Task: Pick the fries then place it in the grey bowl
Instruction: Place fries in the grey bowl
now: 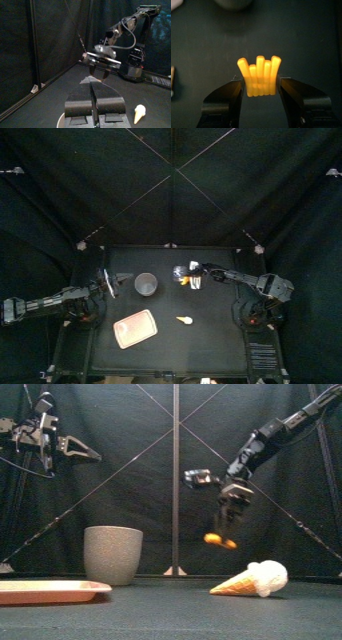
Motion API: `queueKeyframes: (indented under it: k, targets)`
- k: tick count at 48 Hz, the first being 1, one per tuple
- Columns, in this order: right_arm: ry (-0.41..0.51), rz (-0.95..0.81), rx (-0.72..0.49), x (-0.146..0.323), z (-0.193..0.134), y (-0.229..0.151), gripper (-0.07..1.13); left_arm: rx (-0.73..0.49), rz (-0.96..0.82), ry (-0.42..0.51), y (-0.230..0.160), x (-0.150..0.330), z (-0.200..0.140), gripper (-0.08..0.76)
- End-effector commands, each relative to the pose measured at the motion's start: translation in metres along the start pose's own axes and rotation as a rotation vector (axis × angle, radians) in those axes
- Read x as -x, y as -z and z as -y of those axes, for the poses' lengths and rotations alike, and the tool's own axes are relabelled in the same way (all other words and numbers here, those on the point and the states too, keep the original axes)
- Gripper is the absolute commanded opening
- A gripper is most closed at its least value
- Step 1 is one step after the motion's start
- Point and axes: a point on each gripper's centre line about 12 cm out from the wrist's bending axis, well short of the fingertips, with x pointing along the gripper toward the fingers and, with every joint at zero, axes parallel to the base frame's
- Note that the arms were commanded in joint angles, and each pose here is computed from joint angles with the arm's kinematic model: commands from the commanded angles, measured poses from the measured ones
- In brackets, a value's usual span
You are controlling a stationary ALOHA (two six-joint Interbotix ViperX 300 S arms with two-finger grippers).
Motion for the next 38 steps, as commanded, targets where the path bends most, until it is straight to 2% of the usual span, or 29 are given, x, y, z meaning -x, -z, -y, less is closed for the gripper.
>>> queueKeyframes:
  k: [1, 12, 24, 32, 38]
  targets:
    - [0.033, 0.161, -0.017, 0.005, -0.001, -0.043, 0.62, 0.001, 0.029, 0.002, -0.009, -0.003, 0.001, -0.013]
    - [-0.014, 0.292, -0.096, -0.028, -0.034, -0.082, 0.62, -0.001, 0.023, 0.003, -0.006, -0.002, 0.001, -0.015]
    - [-0.059, 0.346, -0.070, -0.061, -0.069, -0.112, 0.62, -0.002, 0.018, 0.004, -0.004, -0.001, 0.001, -0.015]
    - [-0.063, 0.344, -0.074, -0.085, -0.072, -0.117, 0.63, -0.004, 0.017, 0.006, -0.004, -0.001, 0.001, -0.015]
    - [-0.066, 0.340, -0.073, -0.090, -0.069, -0.120, 0.74, -0.006, 0.007, 0.013, 0.000, 0.000, 0.002, -0.015]
